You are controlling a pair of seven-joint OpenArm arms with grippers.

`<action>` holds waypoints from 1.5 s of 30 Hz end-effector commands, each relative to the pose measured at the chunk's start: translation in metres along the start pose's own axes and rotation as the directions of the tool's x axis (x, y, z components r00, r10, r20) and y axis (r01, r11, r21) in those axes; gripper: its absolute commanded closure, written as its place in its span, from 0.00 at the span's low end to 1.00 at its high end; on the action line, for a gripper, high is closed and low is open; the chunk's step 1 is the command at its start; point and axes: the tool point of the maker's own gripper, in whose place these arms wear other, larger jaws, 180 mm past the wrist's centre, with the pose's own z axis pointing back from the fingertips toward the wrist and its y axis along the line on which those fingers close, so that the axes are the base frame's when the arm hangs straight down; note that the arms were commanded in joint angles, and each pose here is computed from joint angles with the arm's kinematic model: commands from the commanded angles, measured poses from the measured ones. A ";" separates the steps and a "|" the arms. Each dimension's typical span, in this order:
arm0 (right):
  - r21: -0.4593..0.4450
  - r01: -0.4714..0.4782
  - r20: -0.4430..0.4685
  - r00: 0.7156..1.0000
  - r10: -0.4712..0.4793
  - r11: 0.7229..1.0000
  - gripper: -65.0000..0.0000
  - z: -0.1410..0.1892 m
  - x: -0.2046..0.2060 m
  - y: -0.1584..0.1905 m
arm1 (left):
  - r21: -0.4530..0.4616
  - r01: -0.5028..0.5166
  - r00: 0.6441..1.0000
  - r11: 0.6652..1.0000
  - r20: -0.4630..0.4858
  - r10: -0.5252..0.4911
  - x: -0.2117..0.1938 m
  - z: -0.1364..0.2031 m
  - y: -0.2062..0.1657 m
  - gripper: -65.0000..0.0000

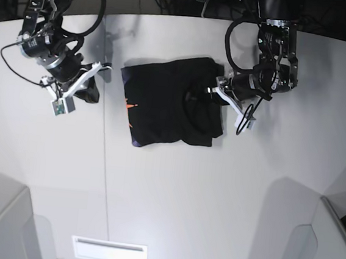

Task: Fold the T-shirt properly
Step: 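Press and tuck the folded bundle's edge with the left gripper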

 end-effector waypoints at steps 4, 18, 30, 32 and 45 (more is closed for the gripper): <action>0.006 -0.012 0.049 0.999 0.012 1.000 1.00 0.003 0.013 0.000 | 0.018 0.026 0.999 1.000 -0.031 -0.025 -0.002 0.001 0.001 1.00; -0.136 0.109 0.026 0.994 -0.107 0.985 1.00 0.012 -0.008 -0.061 | 0.192 0.736 0.664 0.649 -0.395 -0.635 0.014 0.007 0.023 1.00; -0.185 0.165 -0.019 0.985 -0.171 0.969 1.00 0.014 -0.041 -0.081 | 0.048 0.991 -0.083 -0.122 -0.493 -0.866 0.019 -0.025 -0.019 1.00; -0.204 0.160 -0.052 0.983 -0.174 0.966 1.00 0.013 -0.052 -0.084 | 0.044 0.976 -0.171 -0.212 -0.443 -0.880 0.019 -0.032 -0.030 1.00; -0.232 0.189 -0.083 0.974 -0.213 0.954 1.00 0.011 -0.087 -0.077 | 0.059 0.952 -0.280 -0.300 -0.230 -0.932 0.013 -0.049 -0.078 1.00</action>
